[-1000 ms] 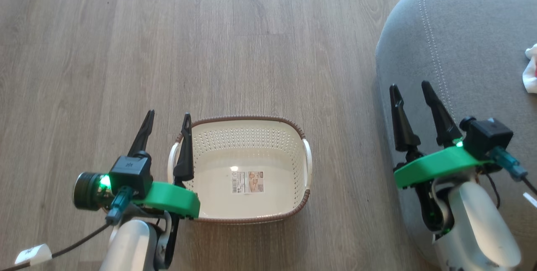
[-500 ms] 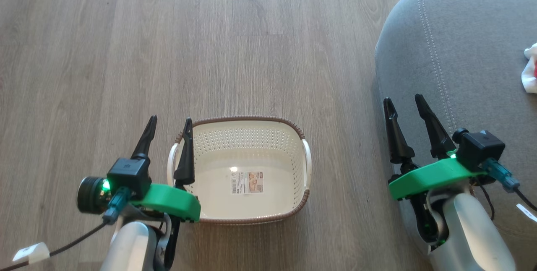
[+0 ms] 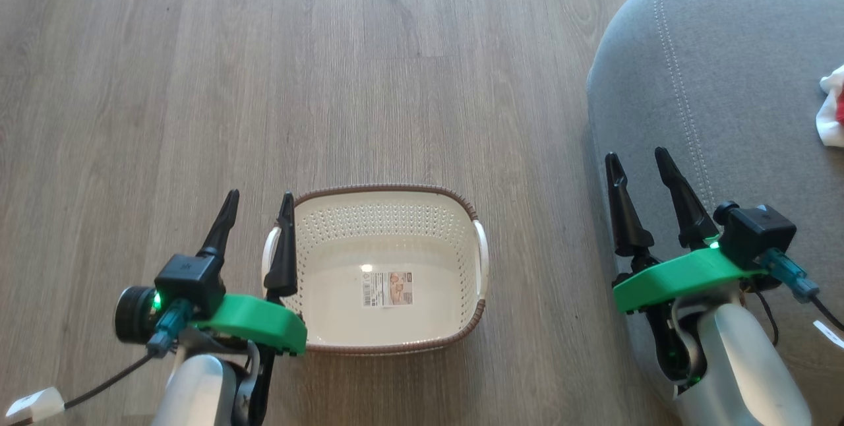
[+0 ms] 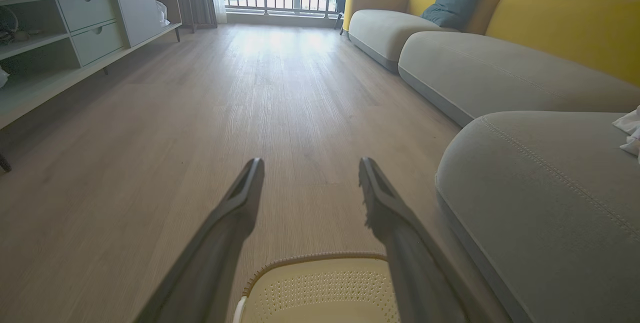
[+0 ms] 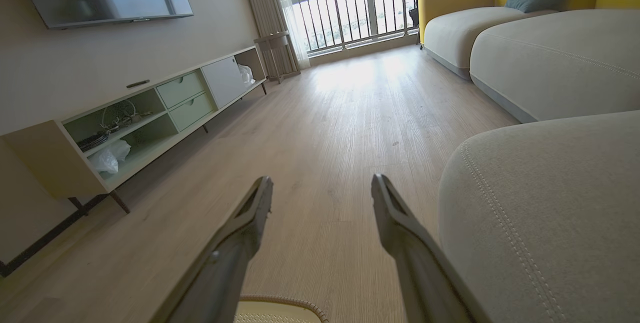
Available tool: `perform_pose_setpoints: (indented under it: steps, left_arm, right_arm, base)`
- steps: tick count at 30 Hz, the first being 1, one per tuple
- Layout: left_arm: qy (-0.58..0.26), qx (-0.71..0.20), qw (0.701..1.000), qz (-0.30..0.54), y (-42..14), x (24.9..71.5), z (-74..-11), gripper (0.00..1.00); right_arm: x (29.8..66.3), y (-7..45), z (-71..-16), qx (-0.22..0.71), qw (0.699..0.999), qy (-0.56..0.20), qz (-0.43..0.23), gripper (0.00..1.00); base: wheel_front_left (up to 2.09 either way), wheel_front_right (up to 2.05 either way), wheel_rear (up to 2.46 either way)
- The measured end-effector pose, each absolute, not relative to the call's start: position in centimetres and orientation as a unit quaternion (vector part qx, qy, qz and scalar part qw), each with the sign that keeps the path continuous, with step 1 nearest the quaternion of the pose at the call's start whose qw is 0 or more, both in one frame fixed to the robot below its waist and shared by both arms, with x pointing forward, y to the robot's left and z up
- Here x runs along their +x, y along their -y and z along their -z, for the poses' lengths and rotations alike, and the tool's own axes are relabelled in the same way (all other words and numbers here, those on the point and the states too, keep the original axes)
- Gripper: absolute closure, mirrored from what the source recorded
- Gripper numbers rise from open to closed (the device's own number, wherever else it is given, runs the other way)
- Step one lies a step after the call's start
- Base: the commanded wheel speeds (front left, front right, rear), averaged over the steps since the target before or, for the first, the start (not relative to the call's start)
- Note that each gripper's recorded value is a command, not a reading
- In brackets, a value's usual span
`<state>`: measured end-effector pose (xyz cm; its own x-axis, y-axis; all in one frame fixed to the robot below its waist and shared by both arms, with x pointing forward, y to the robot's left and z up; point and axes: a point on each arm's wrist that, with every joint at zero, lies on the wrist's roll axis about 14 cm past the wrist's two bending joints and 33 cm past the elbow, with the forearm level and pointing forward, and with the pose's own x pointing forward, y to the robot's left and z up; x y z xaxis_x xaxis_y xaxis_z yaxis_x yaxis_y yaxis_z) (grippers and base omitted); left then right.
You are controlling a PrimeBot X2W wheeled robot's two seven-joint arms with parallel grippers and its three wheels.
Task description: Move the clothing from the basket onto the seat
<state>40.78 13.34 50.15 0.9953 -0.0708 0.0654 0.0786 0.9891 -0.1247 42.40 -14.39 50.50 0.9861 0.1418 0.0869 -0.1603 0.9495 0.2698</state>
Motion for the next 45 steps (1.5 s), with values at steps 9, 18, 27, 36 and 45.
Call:
perform_pose_setpoints:
  steps: [9,18,27,36,45]
  left_arm:
    - [0.020,-0.081,0.996,0.032,-13.7,40.7,-49.5,0.00]
    - [0.023,-0.091,0.995,0.035,-13.8,40.8,-49.7,0.00]
    - [-0.038,-0.097,0.994,0.030,-14.1,39.1,-46.0,1.00]
    - [-0.050,-0.146,0.988,0.020,-14.4,38.9,-45.8,1.00]
    - [-0.059,-0.194,0.979,0.010,-14.8,38.8,-45.7,1.00]
  right_arm:
    - [42.4,14.7,-50.6,0.139,0.987,0.035,-0.072,0.00]
    - [42.3,14.8,-50.7,0.140,0.987,0.036,-0.071,0.00]
    - [40.5,15.1,-46.6,0.148,0.987,-0.027,-0.057,1.00]
    - [40.4,15.5,-46.7,0.193,0.980,-0.032,-0.043,1.00]
    - [40.3,16.0,-46.9,0.239,0.970,-0.033,-0.030,1.00]
  base:
    - [0.00,0.00,0.00]
    - [0.00,0.00,0.00]
    - [0.00,0.00,0.00]
    - [0.00,0.00,0.00]
    - [0.00,0.00,0.00]
